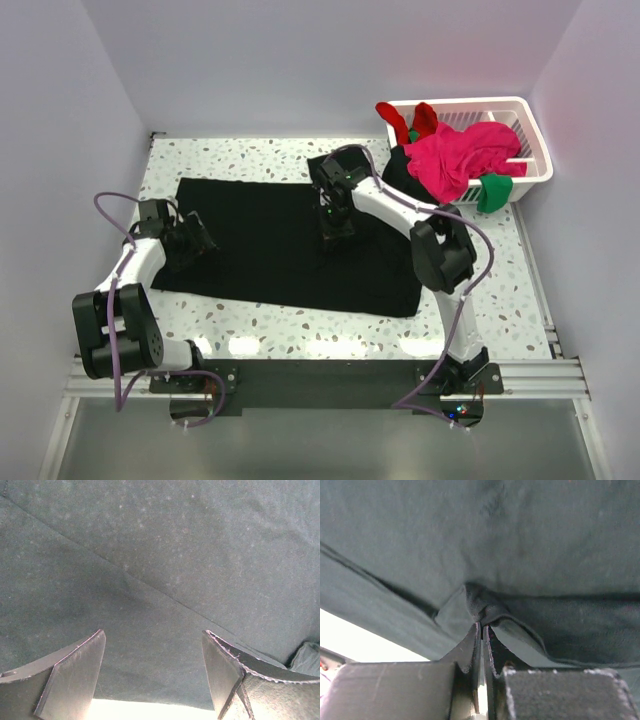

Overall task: Fold and stack the t-shirts
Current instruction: Fold the tshirt

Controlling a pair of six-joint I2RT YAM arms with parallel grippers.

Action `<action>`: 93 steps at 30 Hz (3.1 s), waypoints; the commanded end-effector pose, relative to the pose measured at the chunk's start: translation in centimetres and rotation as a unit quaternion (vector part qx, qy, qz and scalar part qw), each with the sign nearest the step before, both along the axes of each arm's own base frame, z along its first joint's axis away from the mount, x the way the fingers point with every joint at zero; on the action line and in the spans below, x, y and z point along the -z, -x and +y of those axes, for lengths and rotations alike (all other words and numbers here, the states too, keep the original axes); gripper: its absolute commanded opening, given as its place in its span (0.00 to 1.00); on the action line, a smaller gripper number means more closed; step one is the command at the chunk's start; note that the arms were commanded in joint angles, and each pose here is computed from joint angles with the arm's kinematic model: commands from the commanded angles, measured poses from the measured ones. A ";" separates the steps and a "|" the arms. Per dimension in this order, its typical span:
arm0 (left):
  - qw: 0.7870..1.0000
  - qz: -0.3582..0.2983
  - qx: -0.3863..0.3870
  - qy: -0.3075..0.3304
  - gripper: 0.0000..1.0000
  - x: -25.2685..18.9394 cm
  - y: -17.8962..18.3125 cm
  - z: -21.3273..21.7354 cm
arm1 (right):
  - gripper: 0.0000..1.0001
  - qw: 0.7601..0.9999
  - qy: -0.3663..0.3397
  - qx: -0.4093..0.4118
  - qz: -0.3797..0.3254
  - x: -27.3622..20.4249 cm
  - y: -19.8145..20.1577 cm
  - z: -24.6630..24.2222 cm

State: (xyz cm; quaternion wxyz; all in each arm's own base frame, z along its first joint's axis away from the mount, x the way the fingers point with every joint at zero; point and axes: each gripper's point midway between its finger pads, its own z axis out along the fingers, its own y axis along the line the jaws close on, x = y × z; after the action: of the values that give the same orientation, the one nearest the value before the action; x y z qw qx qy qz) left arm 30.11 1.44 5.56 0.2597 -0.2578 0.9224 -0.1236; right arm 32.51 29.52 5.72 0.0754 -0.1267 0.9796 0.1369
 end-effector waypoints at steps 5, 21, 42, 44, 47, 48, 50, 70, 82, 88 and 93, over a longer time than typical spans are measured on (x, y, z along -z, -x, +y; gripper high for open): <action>1.000 0.001 0.008 -0.015 0.82 0.0 0.0 0.4 | 0.01 1.000 0.013 -0.022 -0.012 -0.2 -1.9 0.9; 0.999 -0.039 -0.009 -0.030 0.82 -3.3 -2.3 1.2 | 0.63 0.993 -0.099 -0.023 -0.059 -6.5 -4.5 5.0; 0.997 -0.048 0.025 0.046 0.83 1.5 -6.4 -1.2 | 0.77 0.998 0.025 0.049 -0.007 1.5 2.4 -6.6; 0.999 -0.018 0.008 0.040 0.83 3.2 -4.9 -0.7 | 0.77 0.998 0.032 0.051 -0.010 2.0 2.6 -7.1; 0.999 0.025 -0.031 0.035 0.84 5.0 -1.9 0.5 | 0.76 0.998 0.044 0.052 0.014 3.3 4.3 -7.9; 0.998 0.034 -0.044 0.033 0.84 5.3 -1.1 1.0 | 0.76 0.997 0.044 0.053 0.035 4.1 5.6 -8.3; 0.993 0.053 -0.091 0.045 0.86 6.2 1.4 2.0 | 0.75 0.996 0.040 0.056 0.050 4.6 6.8 -8.5; 0.955 0.043 -0.288 0.051 0.91 4.9 9.1 3.0 | 0.74 0.995 -0.004 0.006 0.102 4.3 14.9 -8.9; 0.977 -0.042 -0.207 -0.015 0.91 -3.3 2.1 6.4 | 0.75 0.999 0.001 -0.012 -0.037 -6.8 4.5 -5.4; 0.985 -0.088 -0.138 -0.047 0.88 -4.7 -1.8 7.0 | 0.74 0.993 0.005 0.047 -0.110 -8.7 -5.0 -3.4; 0.988 -0.097 -0.091 -0.074 0.87 -4.1 -3.9 6.1 | 0.72 0.976 -0.030 0.112 -0.183 -9.8 -13.3 -2.1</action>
State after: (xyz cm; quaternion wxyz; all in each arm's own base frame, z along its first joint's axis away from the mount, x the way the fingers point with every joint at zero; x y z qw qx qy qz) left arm 31.51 7.42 8.14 0.3344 -0.3658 0.8660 -0.0671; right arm 41.73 28.34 14.00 0.2179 -0.0820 0.9621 0.1421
